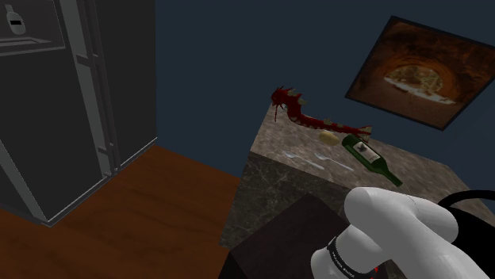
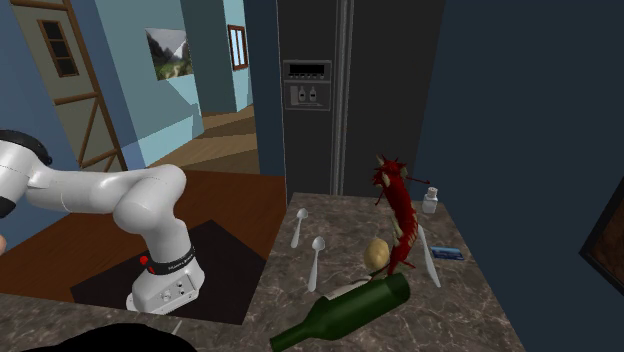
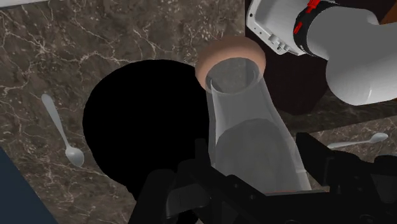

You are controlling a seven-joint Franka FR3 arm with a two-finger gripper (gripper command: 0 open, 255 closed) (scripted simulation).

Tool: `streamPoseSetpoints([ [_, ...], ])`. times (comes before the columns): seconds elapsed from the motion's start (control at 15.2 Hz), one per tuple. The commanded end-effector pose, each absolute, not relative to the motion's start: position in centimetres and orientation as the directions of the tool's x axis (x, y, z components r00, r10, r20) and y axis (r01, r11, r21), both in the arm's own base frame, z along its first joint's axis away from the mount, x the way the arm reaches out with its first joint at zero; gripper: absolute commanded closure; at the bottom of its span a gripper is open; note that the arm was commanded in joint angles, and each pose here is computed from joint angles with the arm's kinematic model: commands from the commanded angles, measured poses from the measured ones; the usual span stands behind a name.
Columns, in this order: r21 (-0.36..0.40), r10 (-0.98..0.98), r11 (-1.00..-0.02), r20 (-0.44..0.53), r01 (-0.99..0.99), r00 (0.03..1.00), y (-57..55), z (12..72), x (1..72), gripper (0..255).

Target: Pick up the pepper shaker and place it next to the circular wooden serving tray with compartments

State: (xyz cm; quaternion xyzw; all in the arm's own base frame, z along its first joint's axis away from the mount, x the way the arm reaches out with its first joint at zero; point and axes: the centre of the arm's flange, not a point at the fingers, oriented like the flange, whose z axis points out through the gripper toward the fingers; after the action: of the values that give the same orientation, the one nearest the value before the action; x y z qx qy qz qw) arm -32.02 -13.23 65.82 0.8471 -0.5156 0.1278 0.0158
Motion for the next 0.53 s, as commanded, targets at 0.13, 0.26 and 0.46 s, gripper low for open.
streamPoseSetpoints([
  [0.13, -0.105, -0.869, -0.468, 0.232, -0.877, 0.436, -11.5, 66.0, -37.1, 255],
  [0.26, -0.105, -0.869, -0.468, 0.232, -0.877, 0.436, -10.7, 66.0, -39.6, 255],
  [0.46, -0.105, -0.869, -0.468, 0.232, -0.877, 0.436, -10.5, 64.9, -40.1, 255],
])
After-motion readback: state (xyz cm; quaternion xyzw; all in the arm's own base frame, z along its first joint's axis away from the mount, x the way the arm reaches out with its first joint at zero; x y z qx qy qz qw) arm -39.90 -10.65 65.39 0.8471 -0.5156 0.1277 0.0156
